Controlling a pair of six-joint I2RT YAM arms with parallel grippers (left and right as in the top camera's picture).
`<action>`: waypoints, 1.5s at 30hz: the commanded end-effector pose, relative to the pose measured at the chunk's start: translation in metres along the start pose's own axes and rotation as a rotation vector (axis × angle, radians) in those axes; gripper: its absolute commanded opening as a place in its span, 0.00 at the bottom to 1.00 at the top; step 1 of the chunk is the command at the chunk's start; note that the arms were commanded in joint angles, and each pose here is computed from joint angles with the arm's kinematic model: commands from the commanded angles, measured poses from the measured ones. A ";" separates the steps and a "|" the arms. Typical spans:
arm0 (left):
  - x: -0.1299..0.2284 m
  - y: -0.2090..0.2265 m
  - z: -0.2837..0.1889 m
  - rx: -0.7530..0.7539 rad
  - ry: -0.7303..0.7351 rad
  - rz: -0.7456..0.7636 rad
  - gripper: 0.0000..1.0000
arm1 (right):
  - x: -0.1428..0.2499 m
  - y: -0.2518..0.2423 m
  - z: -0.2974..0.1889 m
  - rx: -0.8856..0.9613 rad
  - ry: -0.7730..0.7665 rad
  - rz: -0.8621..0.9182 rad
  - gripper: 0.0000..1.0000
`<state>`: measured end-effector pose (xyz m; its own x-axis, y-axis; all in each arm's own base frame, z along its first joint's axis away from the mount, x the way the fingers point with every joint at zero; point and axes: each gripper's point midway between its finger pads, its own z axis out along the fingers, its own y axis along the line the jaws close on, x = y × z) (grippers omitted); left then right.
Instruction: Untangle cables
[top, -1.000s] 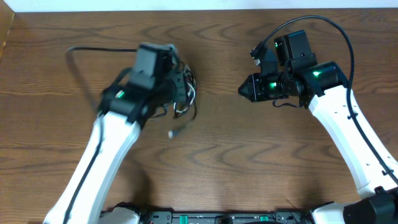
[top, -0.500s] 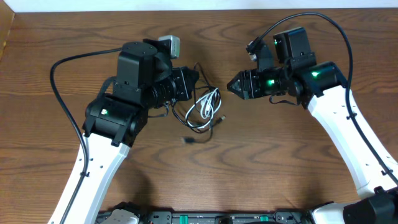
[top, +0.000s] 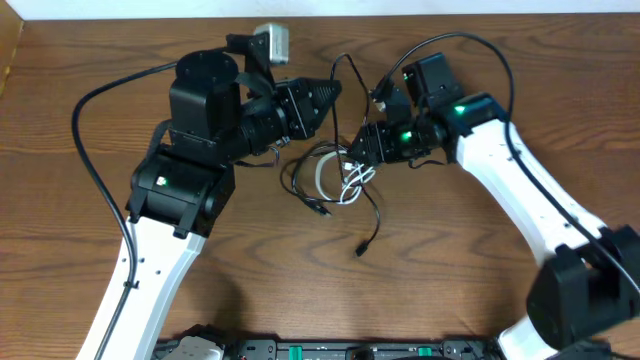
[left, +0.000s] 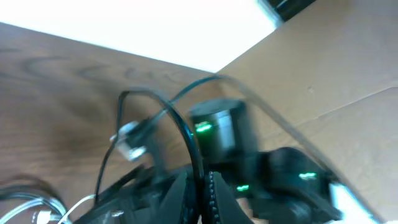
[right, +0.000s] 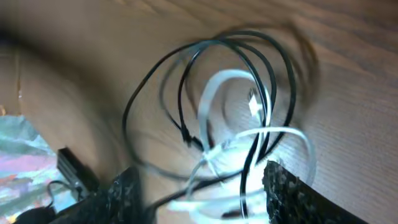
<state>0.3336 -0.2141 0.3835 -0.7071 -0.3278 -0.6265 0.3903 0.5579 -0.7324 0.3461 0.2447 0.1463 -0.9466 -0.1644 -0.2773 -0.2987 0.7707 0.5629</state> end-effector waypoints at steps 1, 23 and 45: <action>-0.021 -0.039 -0.022 0.103 -0.085 0.018 0.07 | 0.001 -0.011 0.021 0.012 0.035 0.054 0.60; -0.088 -0.036 -0.126 0.090 -0.391 0.019 0.07 | 0.027 -0.134 0.020 0.272 0.152 0.345 0.51; -0.082 -0.020 -0.116 0.052 -0.347 -0.038 0.07 | 0.074 -0.055 0.075 0.095 0.307 0.268 0.20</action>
<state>0.3203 -0.1090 0.4690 -0.4900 -0.5929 -0.6391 0.3798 0.5147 -0.7687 0.3058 0.2431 0.0497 -0.9822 -0.1572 0.1024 -0.0678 0.8063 0.5876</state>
